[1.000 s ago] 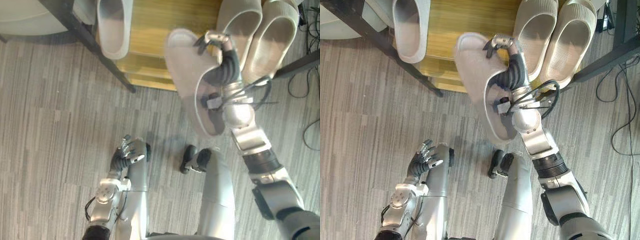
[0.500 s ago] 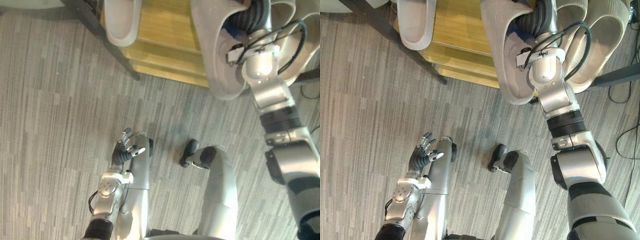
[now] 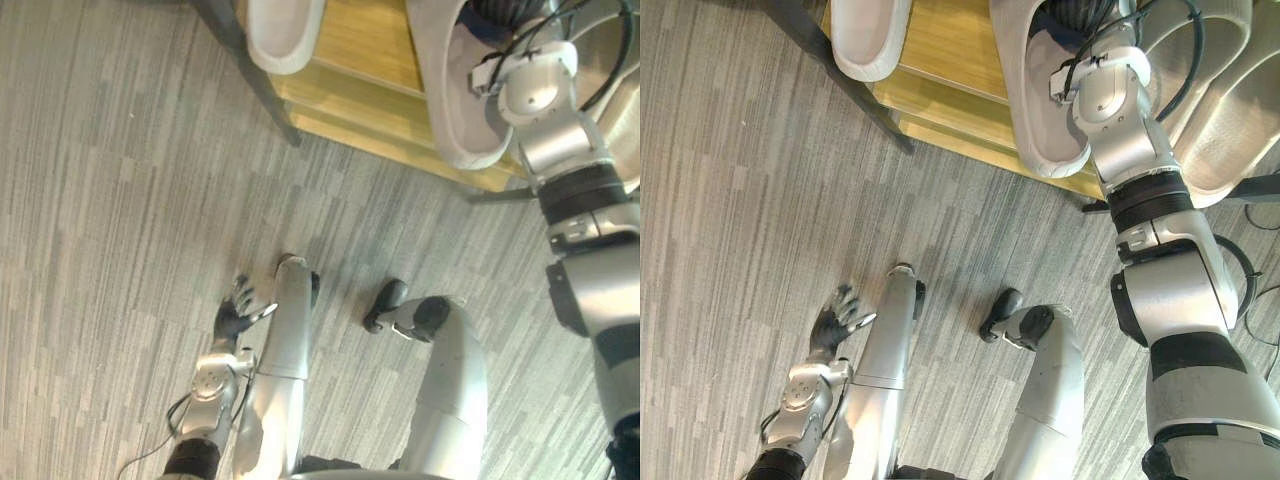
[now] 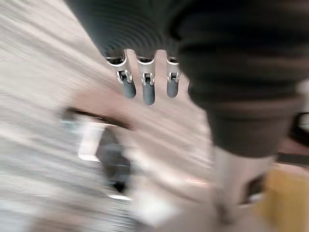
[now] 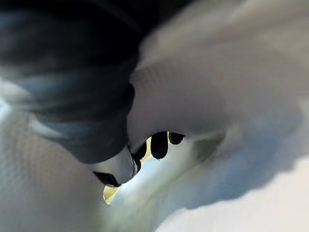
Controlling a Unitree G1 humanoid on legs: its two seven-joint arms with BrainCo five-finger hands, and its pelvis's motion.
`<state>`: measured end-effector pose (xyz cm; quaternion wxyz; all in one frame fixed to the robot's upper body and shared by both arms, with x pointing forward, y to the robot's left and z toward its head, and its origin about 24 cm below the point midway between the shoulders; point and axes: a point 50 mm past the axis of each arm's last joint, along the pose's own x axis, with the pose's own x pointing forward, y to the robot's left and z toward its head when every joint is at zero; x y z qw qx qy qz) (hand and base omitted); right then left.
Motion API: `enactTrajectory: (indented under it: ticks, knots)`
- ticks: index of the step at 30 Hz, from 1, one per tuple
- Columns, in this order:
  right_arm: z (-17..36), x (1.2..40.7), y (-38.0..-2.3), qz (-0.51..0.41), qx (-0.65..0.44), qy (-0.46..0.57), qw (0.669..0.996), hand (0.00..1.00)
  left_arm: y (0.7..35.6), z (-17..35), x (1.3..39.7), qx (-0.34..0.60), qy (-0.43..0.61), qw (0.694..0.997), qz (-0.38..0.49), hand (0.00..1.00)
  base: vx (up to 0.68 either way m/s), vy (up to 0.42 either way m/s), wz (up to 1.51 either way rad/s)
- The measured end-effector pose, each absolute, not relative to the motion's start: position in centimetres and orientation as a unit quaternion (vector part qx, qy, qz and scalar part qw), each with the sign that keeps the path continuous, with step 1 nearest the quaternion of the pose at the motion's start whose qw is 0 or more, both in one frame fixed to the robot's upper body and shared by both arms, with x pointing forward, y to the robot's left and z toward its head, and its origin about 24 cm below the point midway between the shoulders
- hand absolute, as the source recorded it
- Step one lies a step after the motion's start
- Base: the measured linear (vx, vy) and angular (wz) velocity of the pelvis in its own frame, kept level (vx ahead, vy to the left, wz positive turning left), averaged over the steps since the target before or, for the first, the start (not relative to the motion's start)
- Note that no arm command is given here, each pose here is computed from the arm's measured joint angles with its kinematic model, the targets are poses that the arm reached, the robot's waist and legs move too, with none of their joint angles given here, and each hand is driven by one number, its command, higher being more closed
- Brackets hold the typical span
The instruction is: Organize the slippers on the shoe rack
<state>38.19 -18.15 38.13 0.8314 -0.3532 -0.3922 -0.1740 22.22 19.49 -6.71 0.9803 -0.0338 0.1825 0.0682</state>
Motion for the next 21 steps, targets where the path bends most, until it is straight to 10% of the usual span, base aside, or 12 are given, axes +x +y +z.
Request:
enactTrajectory:
  ticks: [9, 10, 21]
  knots:
    - [39.4, 38.3, -17.2, -0.189, -0.342, -0.4, 0.829, 1.0, 19.2, -8.6, 20.8, -0.036, 0.234, 0.969, 0.073, 0.0, 0.01, 0.001, 0.05]
    - [39.5, 38.3, -17.3, -0.193, -0.34, -0.399, 0.829, 0.0, 19.2, -8.7, 20.8, -0.038, 0.235, 0.968, 0.073, 0.0, 0.01, -0.003, 0.06]
    - [39.7, 38.5, -17.8, -0.2, -0.317, -0.382, 0.845, 0.0, 18.9, -8.9, 20.7, -0.051, 0.238, 0.967, 0.082, 0.0, 0.0, -0.003, 0.07]
